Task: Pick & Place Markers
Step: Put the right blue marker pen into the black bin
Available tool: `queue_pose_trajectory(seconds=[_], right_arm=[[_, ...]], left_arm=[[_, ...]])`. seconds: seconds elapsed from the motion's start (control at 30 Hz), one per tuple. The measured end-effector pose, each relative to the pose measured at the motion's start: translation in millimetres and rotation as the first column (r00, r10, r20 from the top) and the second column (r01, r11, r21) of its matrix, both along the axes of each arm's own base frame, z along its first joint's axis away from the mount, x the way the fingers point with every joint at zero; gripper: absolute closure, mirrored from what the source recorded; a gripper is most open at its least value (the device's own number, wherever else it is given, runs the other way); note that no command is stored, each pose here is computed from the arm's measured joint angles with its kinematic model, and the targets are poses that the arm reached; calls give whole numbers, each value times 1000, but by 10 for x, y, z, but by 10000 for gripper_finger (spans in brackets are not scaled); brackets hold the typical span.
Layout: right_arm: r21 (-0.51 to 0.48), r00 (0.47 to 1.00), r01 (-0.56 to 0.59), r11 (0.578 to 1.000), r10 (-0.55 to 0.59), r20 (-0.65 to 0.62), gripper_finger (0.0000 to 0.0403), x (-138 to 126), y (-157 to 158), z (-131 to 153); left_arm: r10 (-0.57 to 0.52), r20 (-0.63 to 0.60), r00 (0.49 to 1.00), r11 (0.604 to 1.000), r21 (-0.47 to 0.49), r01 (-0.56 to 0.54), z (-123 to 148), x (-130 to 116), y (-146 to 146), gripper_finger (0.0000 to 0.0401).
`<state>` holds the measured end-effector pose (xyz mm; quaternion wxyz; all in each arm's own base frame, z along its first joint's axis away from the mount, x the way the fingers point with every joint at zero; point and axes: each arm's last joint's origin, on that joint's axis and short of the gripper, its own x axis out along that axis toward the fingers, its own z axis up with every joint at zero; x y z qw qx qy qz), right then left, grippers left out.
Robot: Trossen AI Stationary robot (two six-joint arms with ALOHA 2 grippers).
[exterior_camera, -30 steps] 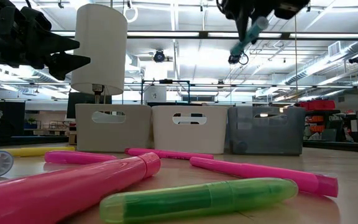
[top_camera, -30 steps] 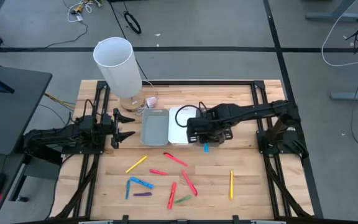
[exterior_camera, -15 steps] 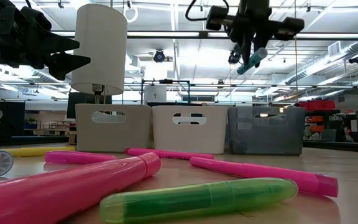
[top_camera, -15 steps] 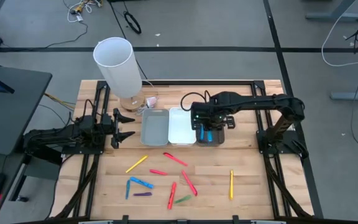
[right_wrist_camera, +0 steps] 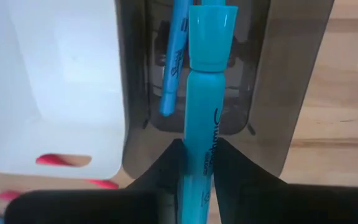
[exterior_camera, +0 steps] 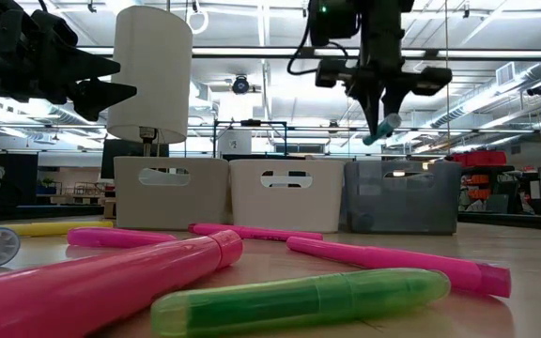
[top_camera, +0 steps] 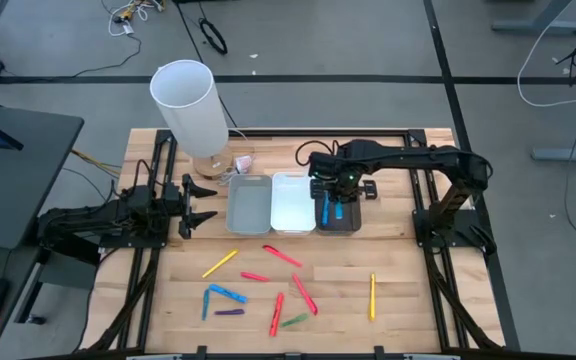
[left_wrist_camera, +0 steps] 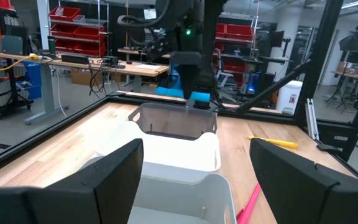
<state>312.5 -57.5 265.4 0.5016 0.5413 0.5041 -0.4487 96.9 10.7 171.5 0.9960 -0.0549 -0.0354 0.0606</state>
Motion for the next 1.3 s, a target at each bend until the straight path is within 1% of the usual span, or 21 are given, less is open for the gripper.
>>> queue_pose_trajectory(seconds=[0.2, 0.4, 0.9, 1.07, 1.3], right_arm=[[3, 1000, 7, 1000, -7, -16, 348, -37, -89, -64], [-31, 1000, 10, 999, -10, -12, 348, -30, -102, -81], [-3, 1000, -1, 1000, 1, -30, 348, -39, -96, -523], [10, 998, -27, 1000, 27, -58, 348, 8, -139, -690], [3, 996, -30, 1000, 31, -81, 348, 68, -214, -854]], left_arm=[[0, 0, 1000, 1000, 0, 0, 1, 0, 0, 98], [0, 0, 1000, 1000, 0, 0, 0, 0, 0, 98], [1, 1, 1000, 1000, 0, -1, 1, 0, 0, 98], [0, 0, 1000, 1000, 0, 0, 0, 0, 0, 98], [0, 0, 1000, 1000, 0, 0, 0, 0, 0, 98]])
